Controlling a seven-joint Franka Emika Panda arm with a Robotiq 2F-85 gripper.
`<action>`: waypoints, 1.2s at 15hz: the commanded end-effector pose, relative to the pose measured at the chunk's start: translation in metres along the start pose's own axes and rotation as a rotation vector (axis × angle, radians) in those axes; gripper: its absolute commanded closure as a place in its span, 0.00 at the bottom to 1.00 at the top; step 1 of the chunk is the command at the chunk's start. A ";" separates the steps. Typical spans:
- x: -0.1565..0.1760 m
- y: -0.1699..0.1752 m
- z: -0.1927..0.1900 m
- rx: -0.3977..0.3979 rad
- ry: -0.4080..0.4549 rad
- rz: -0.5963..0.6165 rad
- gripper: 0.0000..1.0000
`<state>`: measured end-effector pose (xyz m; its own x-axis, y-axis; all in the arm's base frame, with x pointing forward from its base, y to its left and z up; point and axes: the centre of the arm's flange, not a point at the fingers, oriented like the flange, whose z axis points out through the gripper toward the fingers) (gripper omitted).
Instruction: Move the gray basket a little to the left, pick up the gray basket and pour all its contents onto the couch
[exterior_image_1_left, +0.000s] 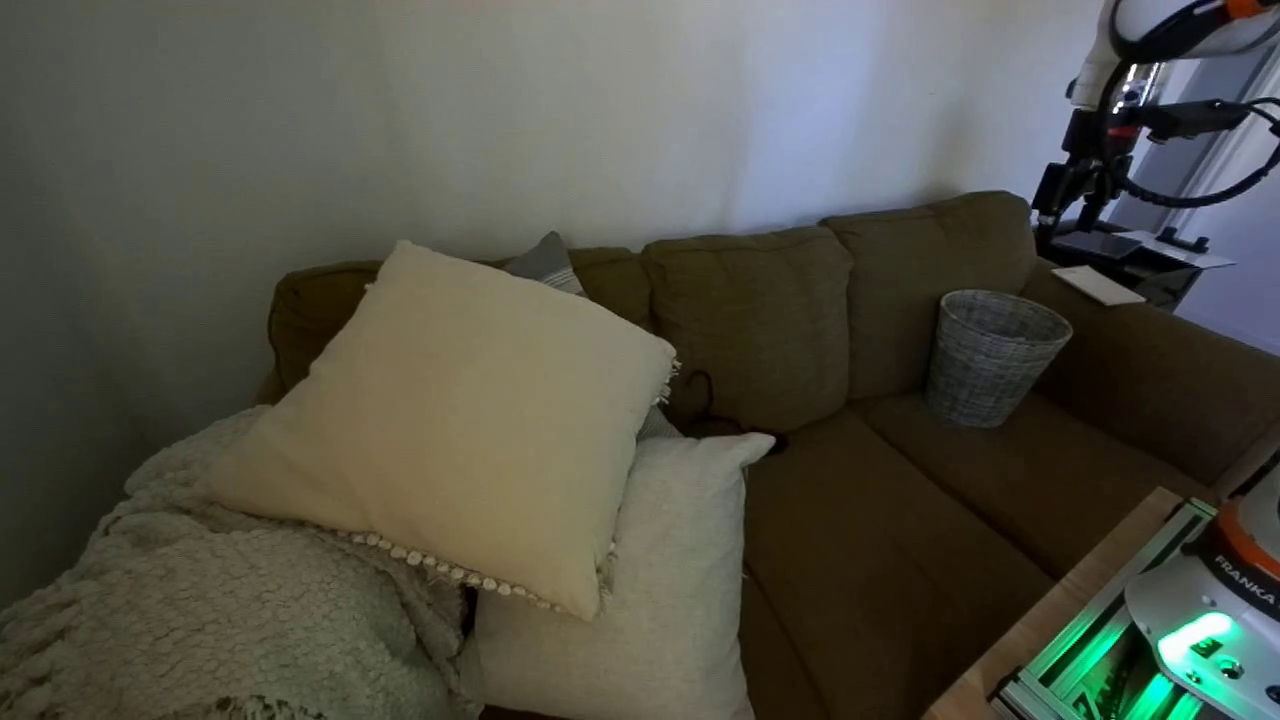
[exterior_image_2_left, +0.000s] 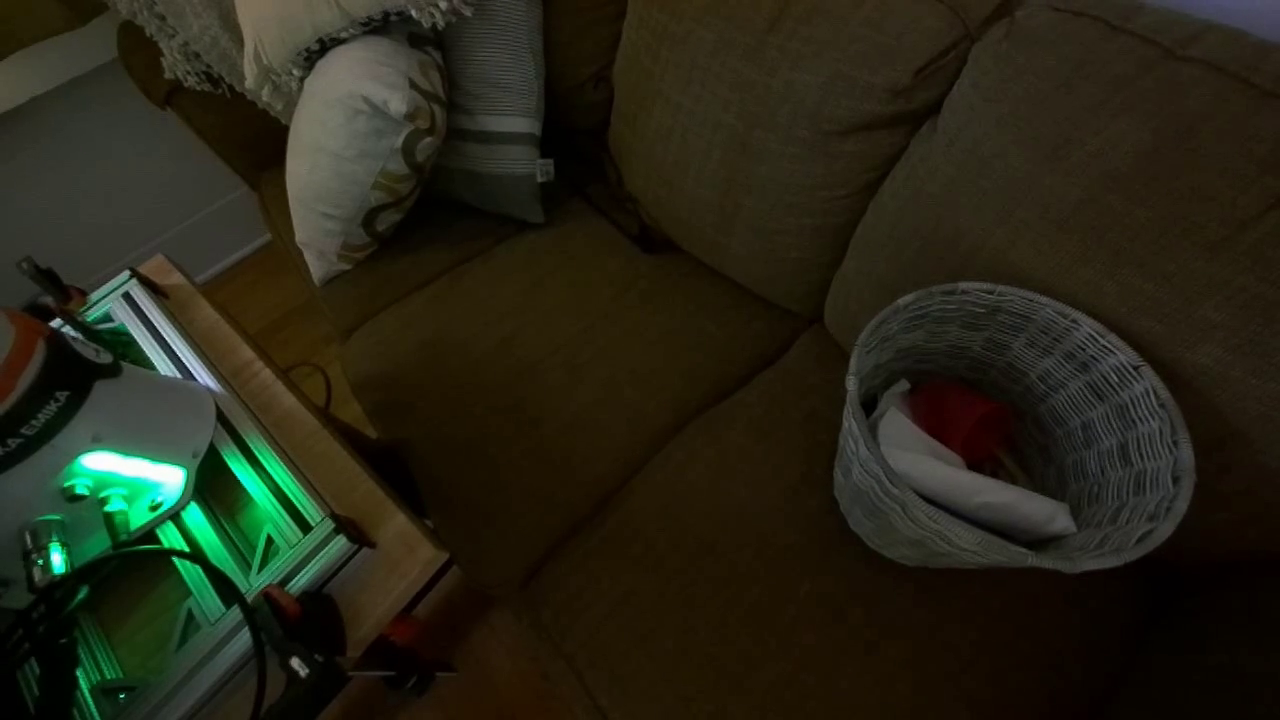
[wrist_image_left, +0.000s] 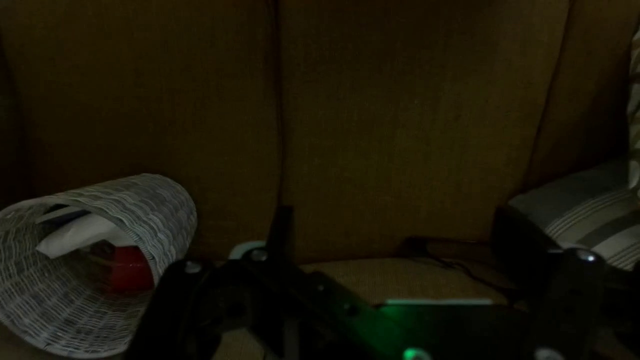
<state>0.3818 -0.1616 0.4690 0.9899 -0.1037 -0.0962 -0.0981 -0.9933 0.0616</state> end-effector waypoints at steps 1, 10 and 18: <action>0.001 -0.005 -0.001 -0.005 0.002 -0.006 0.00; 0.026 0.192 -0.021 0.115 0.257 0.269 0.00; 0.137 0.253 0.014 -0.117 0.073 0.154 0.00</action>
<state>0.4389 -0.3891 0.4859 0.9591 -0.2674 0.0933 -0.2781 -0.9514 0.1321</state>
